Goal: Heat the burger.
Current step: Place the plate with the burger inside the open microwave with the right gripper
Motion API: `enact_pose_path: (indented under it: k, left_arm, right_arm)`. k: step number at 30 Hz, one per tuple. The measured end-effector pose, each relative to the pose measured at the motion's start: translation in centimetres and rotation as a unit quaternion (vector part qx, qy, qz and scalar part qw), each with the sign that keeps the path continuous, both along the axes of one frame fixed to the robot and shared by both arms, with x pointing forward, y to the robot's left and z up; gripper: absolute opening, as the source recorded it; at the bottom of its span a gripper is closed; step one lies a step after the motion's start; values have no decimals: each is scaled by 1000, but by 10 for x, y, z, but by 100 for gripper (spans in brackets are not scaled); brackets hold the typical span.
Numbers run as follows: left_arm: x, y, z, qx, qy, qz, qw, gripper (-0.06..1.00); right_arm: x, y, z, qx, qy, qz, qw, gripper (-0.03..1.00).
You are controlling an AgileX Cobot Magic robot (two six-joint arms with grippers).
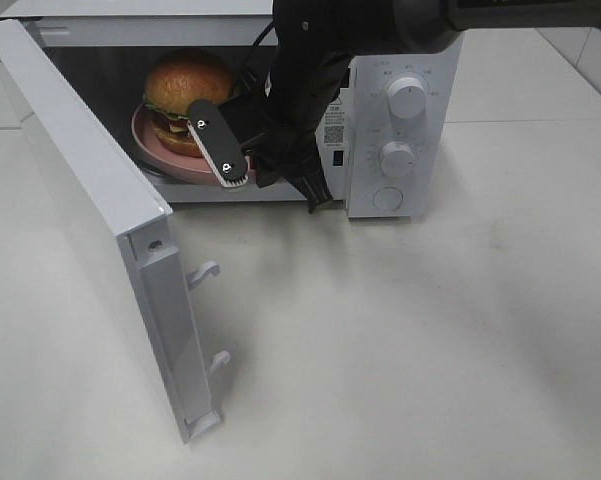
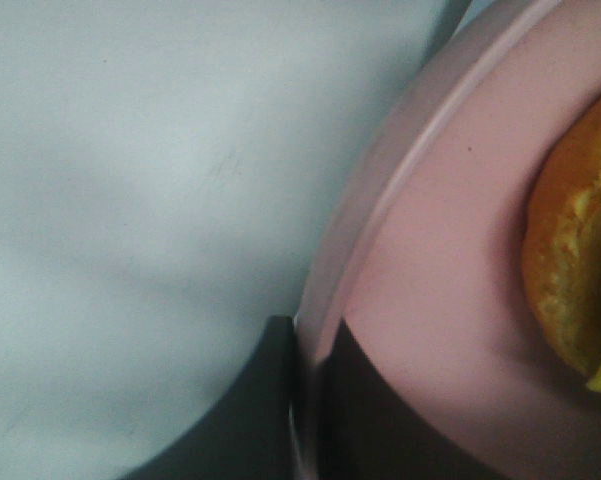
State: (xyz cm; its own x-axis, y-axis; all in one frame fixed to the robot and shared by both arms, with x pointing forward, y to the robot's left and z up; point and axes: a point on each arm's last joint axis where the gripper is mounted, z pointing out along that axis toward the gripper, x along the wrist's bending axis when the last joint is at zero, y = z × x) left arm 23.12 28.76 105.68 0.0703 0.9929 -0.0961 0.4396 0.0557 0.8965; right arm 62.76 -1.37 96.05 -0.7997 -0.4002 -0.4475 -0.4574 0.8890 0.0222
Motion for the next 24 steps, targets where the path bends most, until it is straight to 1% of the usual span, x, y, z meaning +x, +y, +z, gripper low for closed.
enact_pose_path:
  k: [13,21,24]
  left_arm:
    - [0,0,0,1,0,1,1000,99]
    - [0,0,0,1,0,1,1000,99]
    - [0,0,0,2,0,1,1000,99]
  right_arm:
    - [18,16,-16,14,-5,-17,1000,3]
    - [29,23,-24,19,-14,-27,999,5]
    - [33,26,-26,27,-21,-34,999,8]
